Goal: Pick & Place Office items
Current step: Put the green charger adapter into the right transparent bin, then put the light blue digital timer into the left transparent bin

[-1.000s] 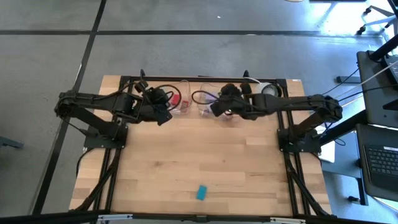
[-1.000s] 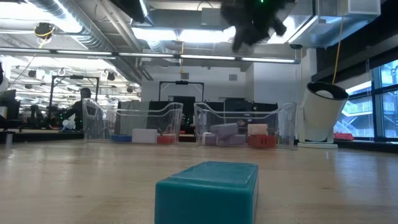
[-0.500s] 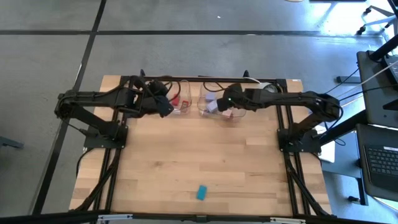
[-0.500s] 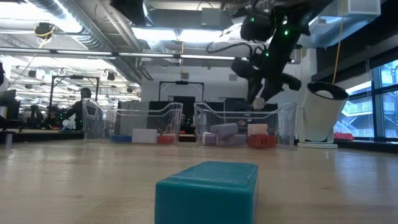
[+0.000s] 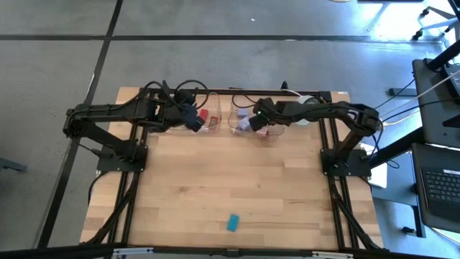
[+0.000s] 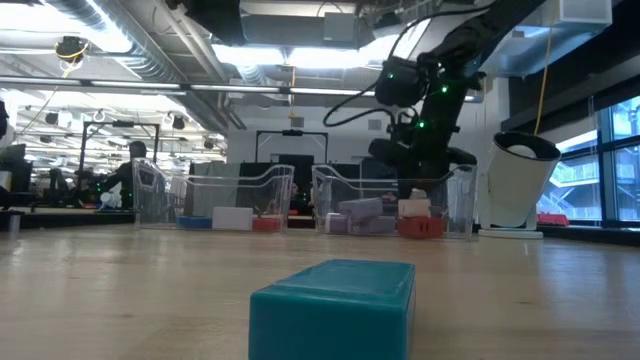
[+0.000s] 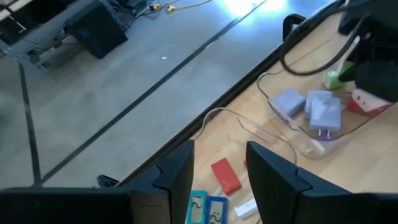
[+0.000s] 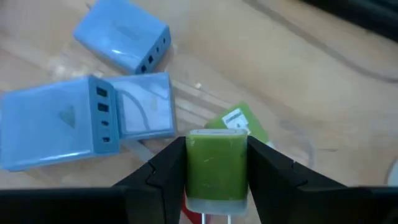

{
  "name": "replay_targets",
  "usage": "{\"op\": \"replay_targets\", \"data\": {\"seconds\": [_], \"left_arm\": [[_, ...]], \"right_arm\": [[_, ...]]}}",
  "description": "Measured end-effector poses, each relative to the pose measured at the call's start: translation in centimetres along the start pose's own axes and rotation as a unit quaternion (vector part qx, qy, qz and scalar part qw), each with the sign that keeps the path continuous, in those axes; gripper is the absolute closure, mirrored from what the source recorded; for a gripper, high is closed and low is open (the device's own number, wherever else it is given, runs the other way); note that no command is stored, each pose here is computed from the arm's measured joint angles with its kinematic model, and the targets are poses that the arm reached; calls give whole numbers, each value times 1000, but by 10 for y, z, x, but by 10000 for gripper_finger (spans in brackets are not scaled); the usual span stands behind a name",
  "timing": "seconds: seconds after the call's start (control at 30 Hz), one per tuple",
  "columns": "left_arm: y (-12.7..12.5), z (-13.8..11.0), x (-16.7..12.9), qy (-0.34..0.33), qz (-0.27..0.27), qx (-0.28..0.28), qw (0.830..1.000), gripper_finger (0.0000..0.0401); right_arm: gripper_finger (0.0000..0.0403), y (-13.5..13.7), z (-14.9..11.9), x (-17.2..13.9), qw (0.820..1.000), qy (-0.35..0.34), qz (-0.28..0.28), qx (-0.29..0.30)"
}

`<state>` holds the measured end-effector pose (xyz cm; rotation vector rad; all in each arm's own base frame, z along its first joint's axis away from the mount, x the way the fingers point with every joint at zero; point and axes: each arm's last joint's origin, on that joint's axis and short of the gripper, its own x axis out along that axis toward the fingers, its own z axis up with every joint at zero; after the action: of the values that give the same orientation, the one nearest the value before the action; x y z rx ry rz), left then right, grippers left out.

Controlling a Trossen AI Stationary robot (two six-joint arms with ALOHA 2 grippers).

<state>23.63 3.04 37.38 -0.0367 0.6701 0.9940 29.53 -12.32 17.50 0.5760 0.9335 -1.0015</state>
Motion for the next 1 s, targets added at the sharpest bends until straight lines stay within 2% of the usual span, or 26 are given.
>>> {"op": "replay_targets", "data": {"seconds": [0.23, 0.47, 0.6, 0.8, 1.0], "left_arm": [[0, 0, 0, 0, 0, -5, 1000, 260], [0, 0, 0, 0, -1, -5, 1000, 260], [0, 0, 0, 1, -3, -5, 1000, 260], [-1, -1, 0, 12, -23, -4, 1000, 260], [-2, -1, 0, 14, -27, -3, 1000, 260]], "right_arm": [[252, 1, -1, 6, 1000, 1, -8, -4], [241, 2, -2, 6, 1000, 12, 8, -23], [214, 2, -2, 6, 1000, 13, 9, -21], [151, 2, 0, 2, 1000, 12, 21, -20], [112, 2, 18, -28, 999, 0, 40, -15]]}}
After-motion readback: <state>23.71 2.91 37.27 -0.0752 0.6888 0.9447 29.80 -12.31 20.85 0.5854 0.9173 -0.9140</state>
